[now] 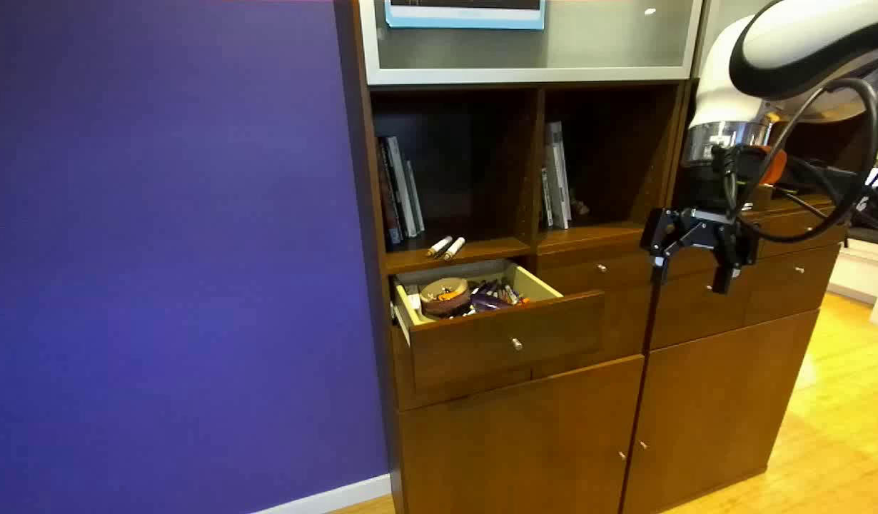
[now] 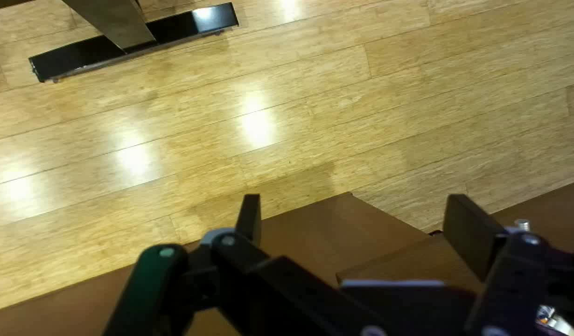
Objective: Pick up the white object to the right and put it in the open drawer
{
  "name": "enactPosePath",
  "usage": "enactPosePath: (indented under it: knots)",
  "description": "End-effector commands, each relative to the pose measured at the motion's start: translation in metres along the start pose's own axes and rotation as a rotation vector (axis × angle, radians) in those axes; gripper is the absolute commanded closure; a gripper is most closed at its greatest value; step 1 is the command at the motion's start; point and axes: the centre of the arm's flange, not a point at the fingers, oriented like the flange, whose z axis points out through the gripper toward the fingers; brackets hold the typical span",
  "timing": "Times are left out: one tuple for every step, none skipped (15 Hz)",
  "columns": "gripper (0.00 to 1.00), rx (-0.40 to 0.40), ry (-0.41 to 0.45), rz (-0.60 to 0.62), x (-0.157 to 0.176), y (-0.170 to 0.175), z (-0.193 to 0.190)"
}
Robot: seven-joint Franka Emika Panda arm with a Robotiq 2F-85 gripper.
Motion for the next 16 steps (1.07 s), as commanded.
enactPosePath:
  knots:
    - [0.0,0.0,0.0,0.0,0.0,0.0,0.0]
    - [0.0,0.0,0.001,0.0,0.0,0.0,0.0]
    - [0.0,0.001,0.001,0.0,0.0,0.0,-0.001]
    - [0.0,0.001,0.001,0.0,0.0,0.0,-0.001]
    - [0.0,0.001,0.002,-0.001,0.0,0.0,-0.001]
    - [0.0,0.001,0.002,-0.001,0.0,0.0,-0.001]
    - [0.0,0.001,0.002,-0.001,0.0,0.0,-0.001]
    - [0.0,0.001,0.002,-0.001,0.0,0.0,-0.001]
    - [0.0,0.001,0.002,-0.001,0.0,0.0,-0.001]
    - [0.0,0.001,0.002,-0.001,0.0,0.0,-0.001]
    - [0.0,0.001,0.002,-0.001,0.0,0.0,-0.001]
    - [0.0,-0.022,0.001,-0.009,0.005,-0.008,-0.005]
    - [0.0,-0.019,-0.002,-0.033,0.013,-0.022,-0.011]
    - [0.0,-0.015,-0.006,-0.039,0.018,-0.031,-0.013]
    - [0.0,-0.028,0.0,-0.058,0.026,-0.052,-0.018]
    - [0.0,-0.031,0.004,-0.08,0.03,-0.064,-0.02]
